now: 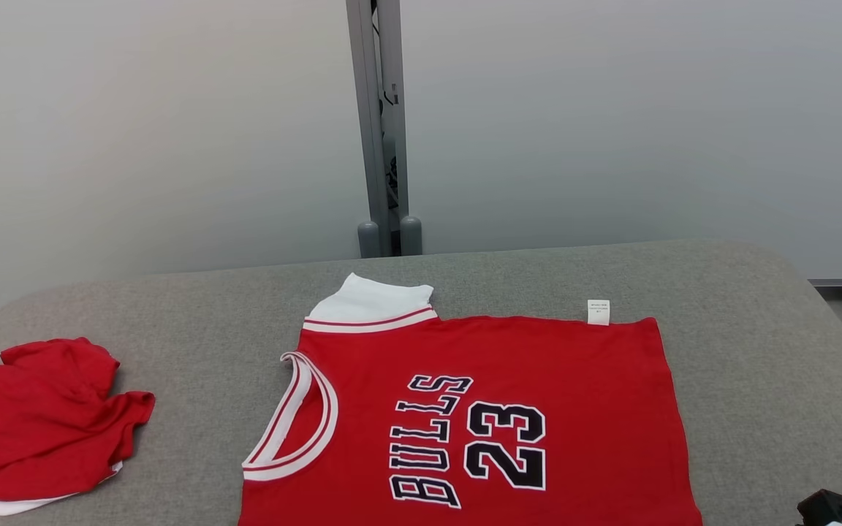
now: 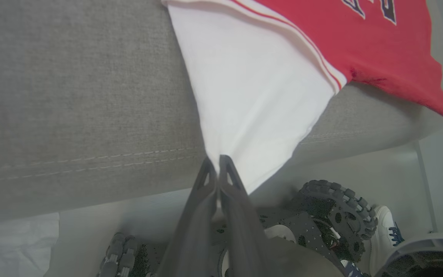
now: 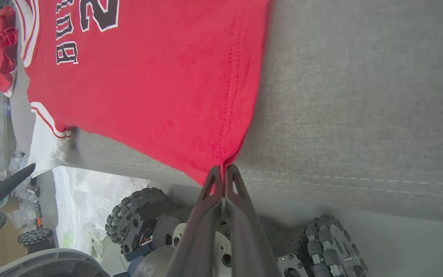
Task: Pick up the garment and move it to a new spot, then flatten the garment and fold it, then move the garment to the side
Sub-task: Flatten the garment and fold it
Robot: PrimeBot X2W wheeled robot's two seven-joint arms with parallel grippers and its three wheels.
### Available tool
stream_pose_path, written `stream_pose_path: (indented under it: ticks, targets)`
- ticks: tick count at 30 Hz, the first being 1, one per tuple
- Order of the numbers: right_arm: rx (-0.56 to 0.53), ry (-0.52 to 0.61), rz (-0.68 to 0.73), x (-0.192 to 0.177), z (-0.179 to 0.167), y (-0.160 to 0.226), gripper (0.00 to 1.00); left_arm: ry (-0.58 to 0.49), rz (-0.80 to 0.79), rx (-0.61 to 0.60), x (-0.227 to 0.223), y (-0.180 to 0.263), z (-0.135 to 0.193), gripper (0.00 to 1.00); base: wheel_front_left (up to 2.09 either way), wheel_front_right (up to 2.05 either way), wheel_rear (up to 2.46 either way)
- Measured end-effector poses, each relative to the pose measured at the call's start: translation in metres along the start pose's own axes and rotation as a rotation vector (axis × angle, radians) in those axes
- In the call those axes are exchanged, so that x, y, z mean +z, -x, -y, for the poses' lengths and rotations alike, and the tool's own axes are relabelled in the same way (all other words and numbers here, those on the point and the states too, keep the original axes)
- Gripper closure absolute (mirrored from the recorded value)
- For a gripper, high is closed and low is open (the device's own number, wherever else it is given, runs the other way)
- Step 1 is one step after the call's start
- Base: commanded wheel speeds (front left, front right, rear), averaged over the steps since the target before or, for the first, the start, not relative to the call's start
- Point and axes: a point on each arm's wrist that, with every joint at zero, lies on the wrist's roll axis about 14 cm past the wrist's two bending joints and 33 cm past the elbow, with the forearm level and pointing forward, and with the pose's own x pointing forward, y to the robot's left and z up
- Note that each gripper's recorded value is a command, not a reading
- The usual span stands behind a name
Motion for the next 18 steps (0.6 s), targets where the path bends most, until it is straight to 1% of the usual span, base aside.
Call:
stream_pose_path:
  ticks: [4, 7, 10, 14, 18]
  targets:
    - [0.011, -0.019, 0.055, 0.01, -0.002, 0.003, 1.0, 0.068, 0.063, -0.059, 0.022, -0.001, 0.016, 1.0, 0.0, 0.0, 0.0]
    - [0.031, -0.038, 0.094, 0.019, -0.007, 0.003, 1.0, 0.118, 0.114, -0.089, 0.043, -0.001, 0.021, 1.0, 0.0, 0.0, 0.0]
    - [0.06, -0.079, 0.137, 0.029, -0.013, 0.004, 1.0, 0.116, 0.156, -0.105, 0.063, -0.002, 0.025, 1.0, 0.0, 0.0, 0.0]
    - [0.071, -0.105, 0.199, 0.048, -0.015, 0.006, 1.0, 0.169, 0.207, -0.153, 0.088, -0.005, 0.036, 1.0, 0.0, 0.0, 0.0]
    - [0.086, -0.141, 0.268, 0.068, -0.018, 0.007, 1.0, 0.222, 0.259, -0.151, 0.112, -0.009, 0.035, 1.0, 0.0, 0.0, 0.0]
